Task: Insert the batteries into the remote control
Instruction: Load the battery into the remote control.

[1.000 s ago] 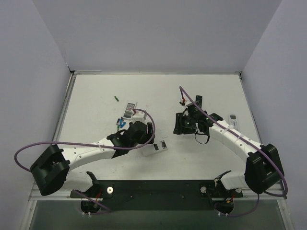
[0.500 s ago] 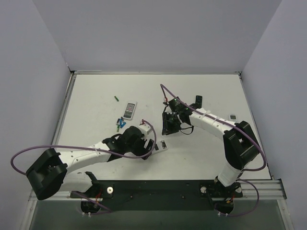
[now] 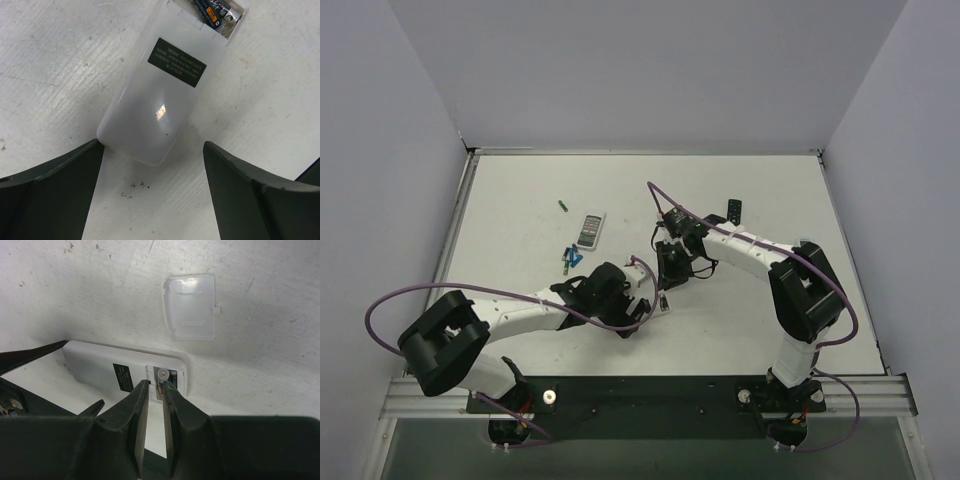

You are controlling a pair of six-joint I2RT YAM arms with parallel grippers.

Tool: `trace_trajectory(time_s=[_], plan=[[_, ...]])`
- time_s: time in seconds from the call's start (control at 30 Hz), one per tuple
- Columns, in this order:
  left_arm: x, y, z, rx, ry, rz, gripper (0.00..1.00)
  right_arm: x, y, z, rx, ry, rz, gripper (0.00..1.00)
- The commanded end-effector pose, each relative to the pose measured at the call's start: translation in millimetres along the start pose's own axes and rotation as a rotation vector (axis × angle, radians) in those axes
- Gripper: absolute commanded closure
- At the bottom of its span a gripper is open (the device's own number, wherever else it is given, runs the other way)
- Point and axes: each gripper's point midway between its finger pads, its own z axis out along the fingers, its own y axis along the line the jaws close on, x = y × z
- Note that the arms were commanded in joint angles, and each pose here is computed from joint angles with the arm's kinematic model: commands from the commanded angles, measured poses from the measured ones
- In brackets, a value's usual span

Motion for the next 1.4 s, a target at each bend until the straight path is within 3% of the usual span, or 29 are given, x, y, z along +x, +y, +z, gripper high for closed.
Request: trace_trajectory(time_s=[0.0,0.4,0.73,1.37], plan=[[-16,-7,1,0.034,-0.028,0.029,0.09,1,0,-1,0.028,0.027,0.020,0.86],[-13,-14,2,0.056,-0.010,0.033,0.21,8,-12,7,0.081,0.065,0.025,0.89],[-13,-15,3,0.055,-0.002,0.027,0.30,16,-14,15,0.102,0.089,-0.024,1.00],[-9,-6,3,-0.007,0.012,-0.031,0.46,53,-46,24,0.213,0.158,-0.094,1.00]])
